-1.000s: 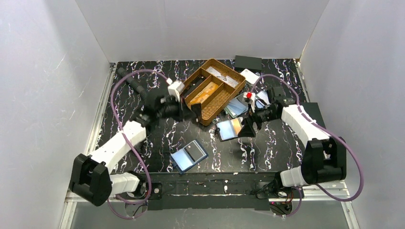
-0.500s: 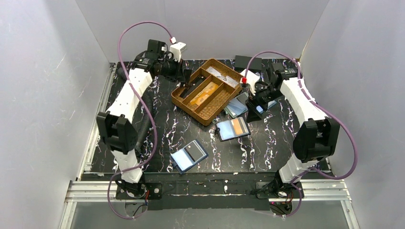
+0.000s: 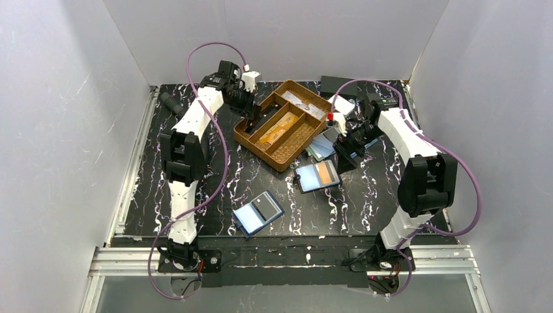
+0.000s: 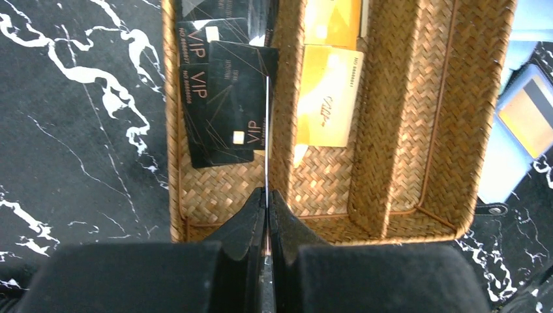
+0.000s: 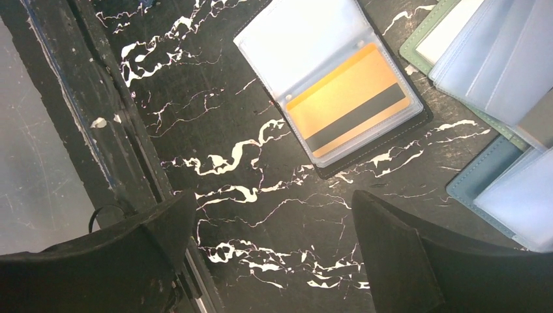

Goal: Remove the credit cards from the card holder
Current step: Place the credit card in the storage box.

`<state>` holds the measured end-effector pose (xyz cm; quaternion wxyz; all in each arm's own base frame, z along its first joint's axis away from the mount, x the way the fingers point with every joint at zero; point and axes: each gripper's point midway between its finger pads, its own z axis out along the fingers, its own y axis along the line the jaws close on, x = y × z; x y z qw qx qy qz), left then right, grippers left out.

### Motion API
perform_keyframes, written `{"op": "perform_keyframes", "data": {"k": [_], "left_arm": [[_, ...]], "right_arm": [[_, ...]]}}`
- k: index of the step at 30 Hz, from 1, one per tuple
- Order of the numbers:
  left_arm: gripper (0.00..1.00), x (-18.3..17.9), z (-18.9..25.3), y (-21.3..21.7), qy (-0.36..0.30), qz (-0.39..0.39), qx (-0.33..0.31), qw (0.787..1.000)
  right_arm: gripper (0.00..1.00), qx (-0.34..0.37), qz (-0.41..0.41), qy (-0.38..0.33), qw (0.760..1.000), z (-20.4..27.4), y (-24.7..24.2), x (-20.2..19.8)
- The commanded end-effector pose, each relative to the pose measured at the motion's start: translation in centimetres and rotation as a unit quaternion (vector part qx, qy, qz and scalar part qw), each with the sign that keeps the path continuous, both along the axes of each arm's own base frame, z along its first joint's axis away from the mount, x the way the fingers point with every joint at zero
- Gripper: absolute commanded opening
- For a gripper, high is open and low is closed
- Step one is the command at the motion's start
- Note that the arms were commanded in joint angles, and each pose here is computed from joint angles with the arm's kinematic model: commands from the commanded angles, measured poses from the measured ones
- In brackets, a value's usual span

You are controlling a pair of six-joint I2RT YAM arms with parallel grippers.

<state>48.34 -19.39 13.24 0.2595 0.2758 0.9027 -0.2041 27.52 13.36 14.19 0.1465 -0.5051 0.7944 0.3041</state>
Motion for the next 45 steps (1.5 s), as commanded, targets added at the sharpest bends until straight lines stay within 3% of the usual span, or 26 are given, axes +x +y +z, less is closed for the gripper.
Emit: {"op": "perform_keyframes", "data": {"k": [1,25,27,30,32,34,35,36,37,40,45], "left_arm": [[0.0,2.0,2.4,0.1,-0.05,-0.007,-0.008,0.999],[0.02,5.4,-1.3,-1.2,-0.048,0.013,-0.043,0.998],[0.15,6.6,-1.0,-0.6,-0.059,0.052,-0.031,0.996],[0.36,8.1,4.4,0.9,-0.123,0.114,-0.022,0.986],[0.43,7.6,8.1,1.9,-0.16,0.135,-0.018,0.978],[0.58,5.3,12.6,3.7,-0.207,0.174,-0.028,0.962],[0.71,2.9,15.2,4.4,-0.233,0.199,-0.058,0.95],[0.9,-0.1,16.5,5.1,-0.242,0.228,-0.11,0.937],[0.98,-2.2,15.9,5.7,-0.222,0.257,-0.15,0.928],[0.98,-8.2,16.6,6.6,-0.163,0.305,-0.276,0.897],[0.98,-15.1,15.8,5.7,-0.075,0.308,-0.343,0.884]], "right_arm": [[0.98,0.009,-0.005,0.01,1.0,-0.1,0.2,-0.3],[0.98,0.022,-0.021,0.012,0.999,0.4,0.6,-0.7],[0.98,0.023,-0.021,0.01,0.999,0.6,0.6,-0.9],[0.98,0.025,-0.024,0.001,0.999,1.2,0.6,-1.0],[0.98,0.027,-0.026,-0.005,0.999,1.6,0.6,-1.3],[0.98,0.033,-0.029,-0.014,0.999,2.3,0.6,-1.6],[0.98,0.038,-0.032,-0.019,0.999,2.8,0.7,-1.8],[0.98,0.044,-0.034,-0.027,0.998,3.4,0.8,-2.0],[0.98,0.048,-0.034,-0.031,0.998,3.7,0.9,-2.3],[0.98,0.057,-0.036,-0.04,0.997,4.3,0.9,-3.0],[0.98,0.061,-0.042,-0.054,0.996,5.0,0.7,-3.8]]}}
